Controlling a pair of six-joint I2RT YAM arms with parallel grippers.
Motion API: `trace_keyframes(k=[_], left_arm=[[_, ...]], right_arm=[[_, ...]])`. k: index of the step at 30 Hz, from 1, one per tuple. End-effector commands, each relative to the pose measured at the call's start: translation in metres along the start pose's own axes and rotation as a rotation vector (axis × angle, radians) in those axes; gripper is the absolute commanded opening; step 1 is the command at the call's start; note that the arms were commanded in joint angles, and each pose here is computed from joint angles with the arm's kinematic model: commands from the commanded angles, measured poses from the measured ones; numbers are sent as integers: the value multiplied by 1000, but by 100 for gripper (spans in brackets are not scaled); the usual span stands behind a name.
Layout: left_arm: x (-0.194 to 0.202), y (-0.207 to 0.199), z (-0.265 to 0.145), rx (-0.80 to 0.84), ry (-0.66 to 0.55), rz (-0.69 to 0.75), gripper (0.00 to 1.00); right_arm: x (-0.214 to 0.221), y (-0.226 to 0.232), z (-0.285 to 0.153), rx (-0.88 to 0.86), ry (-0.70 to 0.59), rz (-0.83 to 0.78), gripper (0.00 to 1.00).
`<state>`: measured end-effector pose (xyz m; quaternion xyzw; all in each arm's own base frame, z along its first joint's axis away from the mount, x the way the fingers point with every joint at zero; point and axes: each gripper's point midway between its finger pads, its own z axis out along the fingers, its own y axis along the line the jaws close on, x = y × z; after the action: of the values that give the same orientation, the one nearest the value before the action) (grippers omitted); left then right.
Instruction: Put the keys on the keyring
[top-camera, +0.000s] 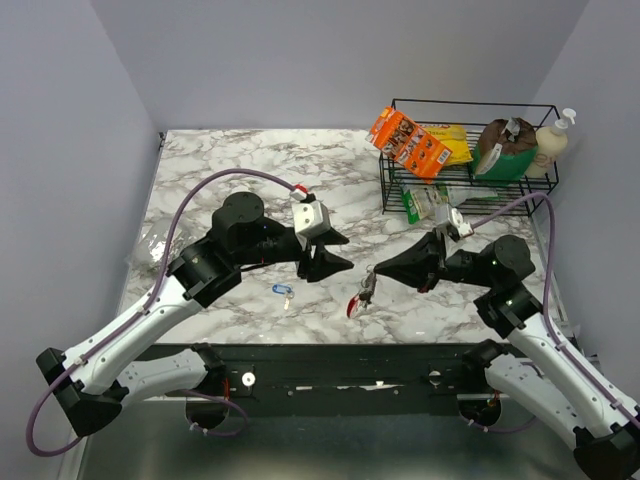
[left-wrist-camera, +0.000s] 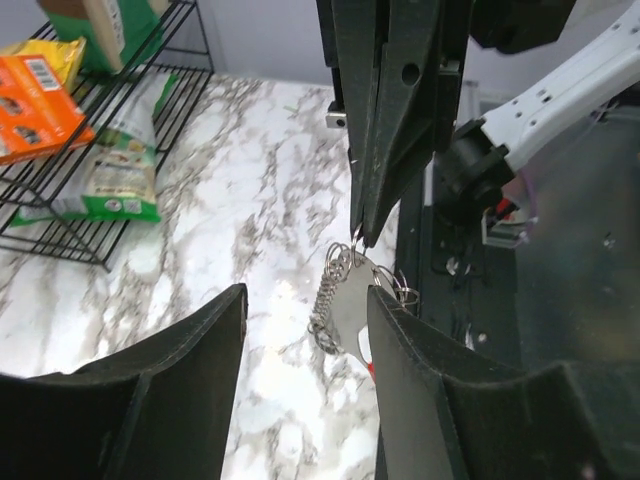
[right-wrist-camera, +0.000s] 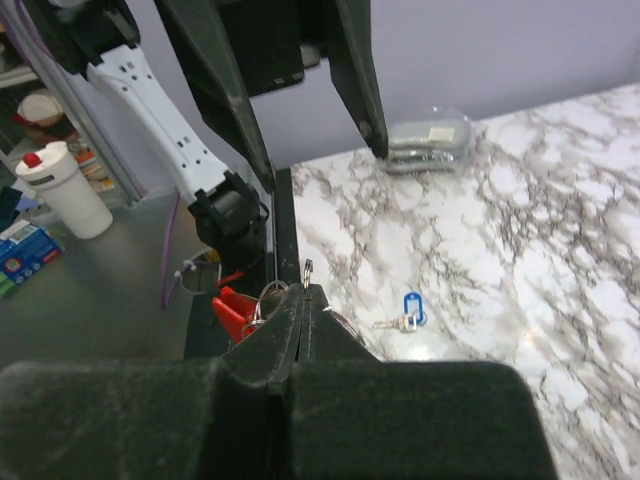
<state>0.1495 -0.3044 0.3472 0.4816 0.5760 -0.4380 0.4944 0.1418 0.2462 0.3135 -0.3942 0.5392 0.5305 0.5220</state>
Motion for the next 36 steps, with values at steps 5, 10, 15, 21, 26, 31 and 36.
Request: trace_keyframes(k=[5,10,15,21,26,31,36], left_arm=[[-21,-36,6,245,-137,1,54],[-33,-42,6,287,-193,27,52],[-37,-40,10,287,-206,25,47],[-32,-36,19,295,-175,-6,41],[-29,-32,19,269,-153,6,40],[-13,-27,21,248,-82,-1,41],[2,-17,23,194,-37,-14,40]], right_arm=[[-36,27,-4,-107,-174,-134,0],[-51,34,-7,-122,-275,-154,0],[-54,35,-6,-135,-283,-138,0],[-52,32,-5,-127,-270,-127,0],[-47,26,-2,-101,-217,-128,0],[-29,12,0,-46,-100,-103,0],[-11,-10,0,39,8,-127,0]])
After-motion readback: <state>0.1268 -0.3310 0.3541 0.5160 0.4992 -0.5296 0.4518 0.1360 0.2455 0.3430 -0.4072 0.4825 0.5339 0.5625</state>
